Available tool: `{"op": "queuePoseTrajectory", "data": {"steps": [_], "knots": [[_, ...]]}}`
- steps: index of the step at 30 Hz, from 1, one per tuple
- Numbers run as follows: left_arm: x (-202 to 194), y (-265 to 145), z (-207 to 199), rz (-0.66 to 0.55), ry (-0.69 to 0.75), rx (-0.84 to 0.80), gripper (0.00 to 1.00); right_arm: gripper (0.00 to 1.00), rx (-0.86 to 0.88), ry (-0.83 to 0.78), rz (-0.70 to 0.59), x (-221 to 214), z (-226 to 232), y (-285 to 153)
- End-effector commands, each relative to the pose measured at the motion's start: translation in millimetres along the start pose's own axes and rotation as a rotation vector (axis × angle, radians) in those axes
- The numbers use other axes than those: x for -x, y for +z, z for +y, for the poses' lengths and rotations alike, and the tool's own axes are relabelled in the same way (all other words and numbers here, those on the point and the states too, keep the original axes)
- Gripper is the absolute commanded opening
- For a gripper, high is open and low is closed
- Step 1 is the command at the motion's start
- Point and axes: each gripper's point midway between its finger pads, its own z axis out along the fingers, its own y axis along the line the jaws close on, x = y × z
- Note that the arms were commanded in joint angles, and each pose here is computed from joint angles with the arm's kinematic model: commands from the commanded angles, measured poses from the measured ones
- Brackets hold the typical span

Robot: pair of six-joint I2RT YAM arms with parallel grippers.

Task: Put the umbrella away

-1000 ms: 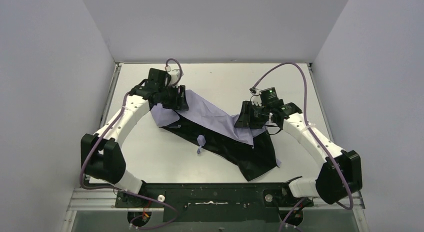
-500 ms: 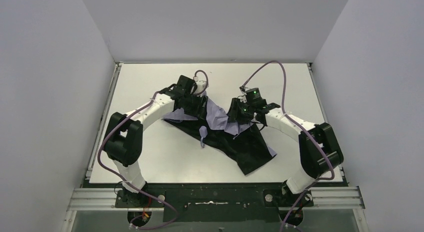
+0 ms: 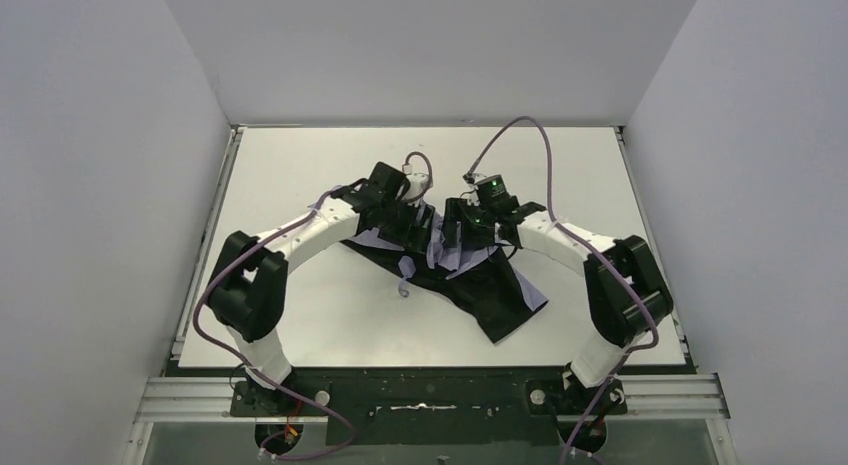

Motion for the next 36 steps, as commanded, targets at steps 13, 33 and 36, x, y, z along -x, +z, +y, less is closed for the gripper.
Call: {"op": "queuePoseTrajectory", "data": {"steps": [13, 33, 36], "knots": [[77, -197, 84, -0.402, -0.114, 0.23, 0.85, 0.69, -0.351, -0.029, -0.233, 21, -51, -193], [106, -109, 245, -0.15, -0.35, 0.481, 0.6, 0.42, -0.82, 0.316, -0.233, -78, -178, -198], [99, -91, 251, -0.115, -0.389, 0.469, 0.58, 0.36, -0.831, 0.352, -0.235, -84, -187, -190]]}}
